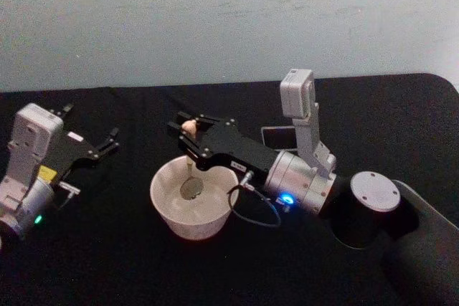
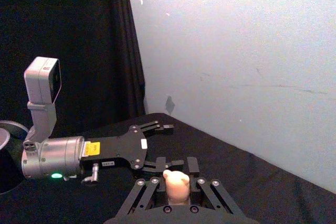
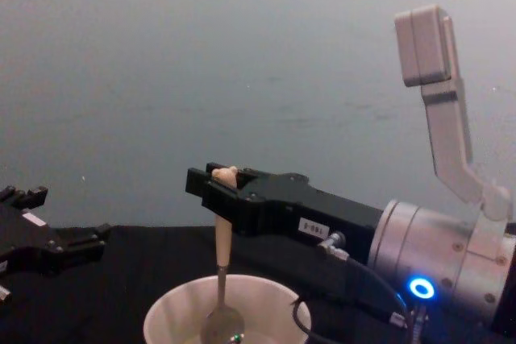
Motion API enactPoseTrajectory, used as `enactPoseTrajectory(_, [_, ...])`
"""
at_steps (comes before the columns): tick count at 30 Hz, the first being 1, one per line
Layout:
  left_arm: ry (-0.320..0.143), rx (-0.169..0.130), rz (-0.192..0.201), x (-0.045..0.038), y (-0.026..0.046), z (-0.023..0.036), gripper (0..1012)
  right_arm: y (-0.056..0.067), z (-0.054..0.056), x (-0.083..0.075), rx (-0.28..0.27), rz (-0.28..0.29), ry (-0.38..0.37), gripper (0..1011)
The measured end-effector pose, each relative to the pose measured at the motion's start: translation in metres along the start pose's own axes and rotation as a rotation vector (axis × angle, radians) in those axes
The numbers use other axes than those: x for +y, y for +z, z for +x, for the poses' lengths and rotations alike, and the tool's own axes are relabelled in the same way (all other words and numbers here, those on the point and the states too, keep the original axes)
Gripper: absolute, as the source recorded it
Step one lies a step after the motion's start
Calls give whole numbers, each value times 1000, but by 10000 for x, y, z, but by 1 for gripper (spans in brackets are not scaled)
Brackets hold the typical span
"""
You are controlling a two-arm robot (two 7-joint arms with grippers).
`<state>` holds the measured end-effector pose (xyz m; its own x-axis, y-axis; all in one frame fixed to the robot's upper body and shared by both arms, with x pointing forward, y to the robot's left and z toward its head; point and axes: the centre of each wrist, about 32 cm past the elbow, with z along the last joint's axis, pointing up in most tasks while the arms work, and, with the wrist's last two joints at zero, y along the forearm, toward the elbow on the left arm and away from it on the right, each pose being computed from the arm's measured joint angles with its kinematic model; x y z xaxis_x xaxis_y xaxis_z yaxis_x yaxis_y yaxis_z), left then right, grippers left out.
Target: Pick up the stirring spoon with one hand, stir inside the cup, then place it back in its original position.
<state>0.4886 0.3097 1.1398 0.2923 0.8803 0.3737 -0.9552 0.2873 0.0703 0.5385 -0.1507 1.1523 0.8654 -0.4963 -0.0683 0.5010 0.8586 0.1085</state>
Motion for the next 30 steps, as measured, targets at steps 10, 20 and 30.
enactPoseTrajectory(10, [0,0,0,0,0,0,1001,23,41,-109,-10,-1,-23,228])
enactPoseTrajectory(20, [0,0,0,0,0,0,1001,37,19,-311,-2,-16,-28,228])
enactPoseTrajectory(30, [0,0,0,0,0,0,1001,13,-153,-365,30,-26,34,228])
